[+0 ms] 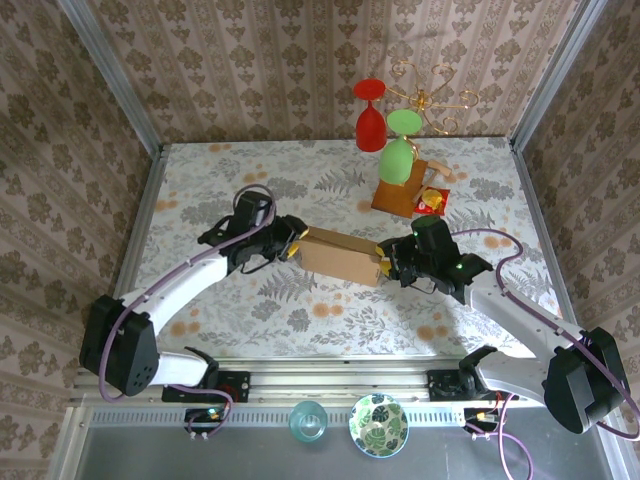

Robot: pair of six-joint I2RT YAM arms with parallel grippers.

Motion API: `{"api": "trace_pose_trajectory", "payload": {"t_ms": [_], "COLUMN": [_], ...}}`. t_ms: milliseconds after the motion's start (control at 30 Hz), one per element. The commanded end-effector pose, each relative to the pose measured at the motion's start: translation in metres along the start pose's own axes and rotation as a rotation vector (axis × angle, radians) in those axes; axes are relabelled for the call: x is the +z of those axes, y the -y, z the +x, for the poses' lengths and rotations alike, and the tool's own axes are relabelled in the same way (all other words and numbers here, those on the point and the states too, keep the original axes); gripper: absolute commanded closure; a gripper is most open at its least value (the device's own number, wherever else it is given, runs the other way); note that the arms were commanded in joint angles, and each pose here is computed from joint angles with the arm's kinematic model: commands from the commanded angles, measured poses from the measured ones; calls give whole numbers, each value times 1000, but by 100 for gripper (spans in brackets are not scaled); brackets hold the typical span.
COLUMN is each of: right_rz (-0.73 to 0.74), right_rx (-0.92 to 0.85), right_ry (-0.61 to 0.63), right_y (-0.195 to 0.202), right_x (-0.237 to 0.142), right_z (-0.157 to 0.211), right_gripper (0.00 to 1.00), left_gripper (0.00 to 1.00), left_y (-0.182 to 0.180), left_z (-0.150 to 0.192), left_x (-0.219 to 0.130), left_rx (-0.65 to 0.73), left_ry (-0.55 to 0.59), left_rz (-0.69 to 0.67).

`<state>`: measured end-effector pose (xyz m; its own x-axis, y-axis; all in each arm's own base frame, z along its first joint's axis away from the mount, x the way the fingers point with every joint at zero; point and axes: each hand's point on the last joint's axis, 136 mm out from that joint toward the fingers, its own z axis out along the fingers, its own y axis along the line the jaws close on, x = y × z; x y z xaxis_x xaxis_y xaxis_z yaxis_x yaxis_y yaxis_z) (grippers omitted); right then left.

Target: Fold the paper box

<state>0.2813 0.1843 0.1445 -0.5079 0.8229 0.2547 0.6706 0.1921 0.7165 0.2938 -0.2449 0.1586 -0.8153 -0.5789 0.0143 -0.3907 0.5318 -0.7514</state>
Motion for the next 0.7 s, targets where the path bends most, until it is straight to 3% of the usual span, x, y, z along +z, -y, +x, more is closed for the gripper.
{"api": "trace_pose_trajectory", "payload": {"t_ms": [0, 267, 667], "right_rz": [111, 125, 151], "right_rx": [9, 5, -92], "right_ry": [23, 20, 14], "right_y": [31, 36, 28], "right_x": [8, 9, 4], "right_z": [-7, -8, -8], "right_gripper": [65, 66, 68], "left_gripper": [58, 85, 91], "left_y": [-13, -34, -36], "left_z": [1, 3, -3], "left_x": [6, 13, -1], "left_rx": [-35, -61, -19], "left_ry": [1, 7, 48], "left_rz": [-12, -37, -25]}}
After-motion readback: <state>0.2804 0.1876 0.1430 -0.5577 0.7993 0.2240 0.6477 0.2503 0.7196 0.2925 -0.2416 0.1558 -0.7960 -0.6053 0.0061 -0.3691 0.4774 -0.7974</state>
